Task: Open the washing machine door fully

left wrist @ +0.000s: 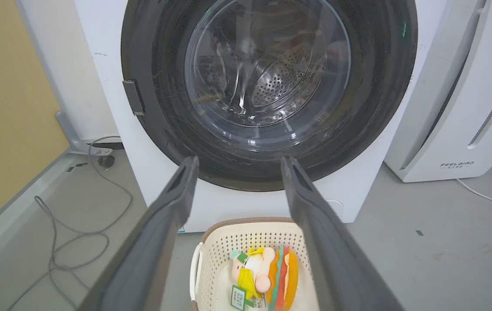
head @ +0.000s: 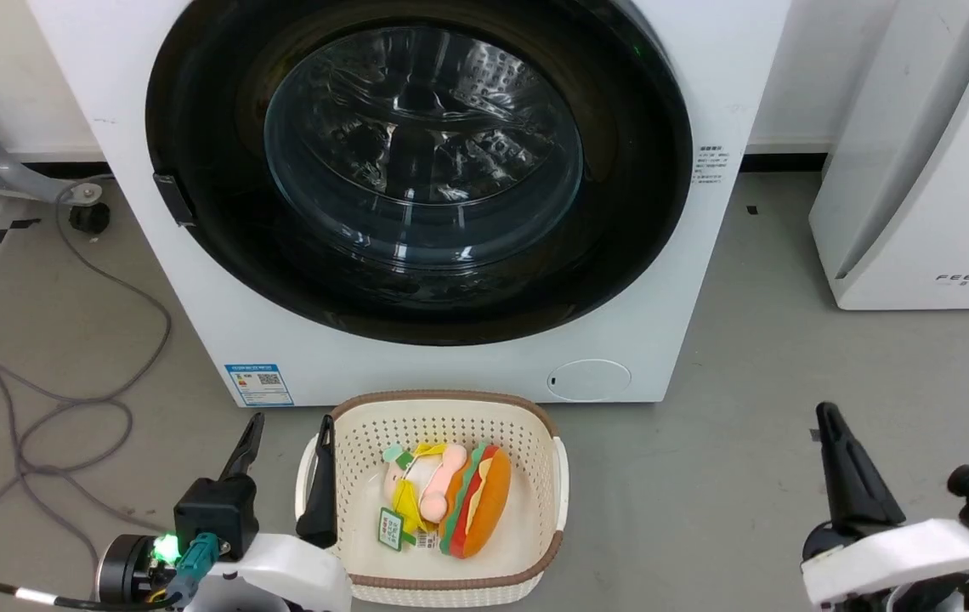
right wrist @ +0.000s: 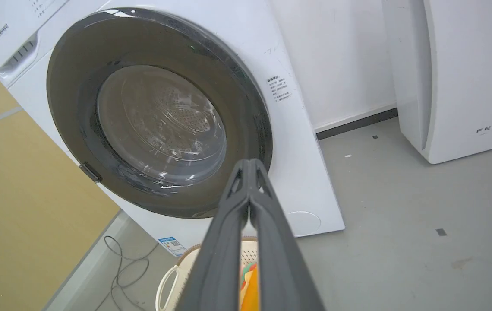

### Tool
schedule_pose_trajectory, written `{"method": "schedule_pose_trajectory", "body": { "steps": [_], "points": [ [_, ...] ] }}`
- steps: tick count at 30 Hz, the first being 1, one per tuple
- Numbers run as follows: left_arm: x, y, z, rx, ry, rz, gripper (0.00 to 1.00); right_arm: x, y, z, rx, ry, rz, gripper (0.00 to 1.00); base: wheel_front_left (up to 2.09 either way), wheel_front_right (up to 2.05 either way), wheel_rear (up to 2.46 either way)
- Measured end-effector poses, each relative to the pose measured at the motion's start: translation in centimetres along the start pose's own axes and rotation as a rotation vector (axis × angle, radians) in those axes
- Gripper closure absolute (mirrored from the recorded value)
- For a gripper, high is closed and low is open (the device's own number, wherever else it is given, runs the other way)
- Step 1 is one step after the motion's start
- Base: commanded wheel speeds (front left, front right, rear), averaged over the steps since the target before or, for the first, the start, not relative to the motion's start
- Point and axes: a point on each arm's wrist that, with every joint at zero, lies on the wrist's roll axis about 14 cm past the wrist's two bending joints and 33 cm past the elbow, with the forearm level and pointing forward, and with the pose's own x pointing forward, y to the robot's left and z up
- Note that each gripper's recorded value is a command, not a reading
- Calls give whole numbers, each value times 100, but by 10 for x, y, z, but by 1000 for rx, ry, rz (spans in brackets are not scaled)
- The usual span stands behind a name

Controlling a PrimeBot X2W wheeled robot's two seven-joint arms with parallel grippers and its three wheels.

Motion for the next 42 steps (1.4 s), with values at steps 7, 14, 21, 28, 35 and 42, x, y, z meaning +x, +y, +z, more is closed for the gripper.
{"method": "schedule_pose_trajectory", "body": {
  "steps": [7, 14, 21, 28, 35, 42],
  "points": [
    [4, -4, 1, -9, -13, -12, 0, 12, -6, 20, 183, -85, -19, 100, 0, 0, 0],
    [10, -7, 2, -11, -24, -22, 0, 34, -21, 35, 349, -153, -59, 100, 0, 0, 0],
    [19, -10, 3, -15, -37, -32, 0, 67, -34, 50, 433, -196, -81, 100, 0, 0, 0],
    [29, -12, 4, -25, -53, -41, 0, 110, -37, 72, 474, -226, -63, 100, 0, 0, 0],
    [40, -13, 4, -35, -70, -47, 0, 158, -23, 84, 463, -177, -11, 100, 0, 0, 0],
    [50, -15, 0, -46, -71, -54, 0, 204, 1, 83, 403, -47, 46, 100, 0, 0, 0]
  ]
}}
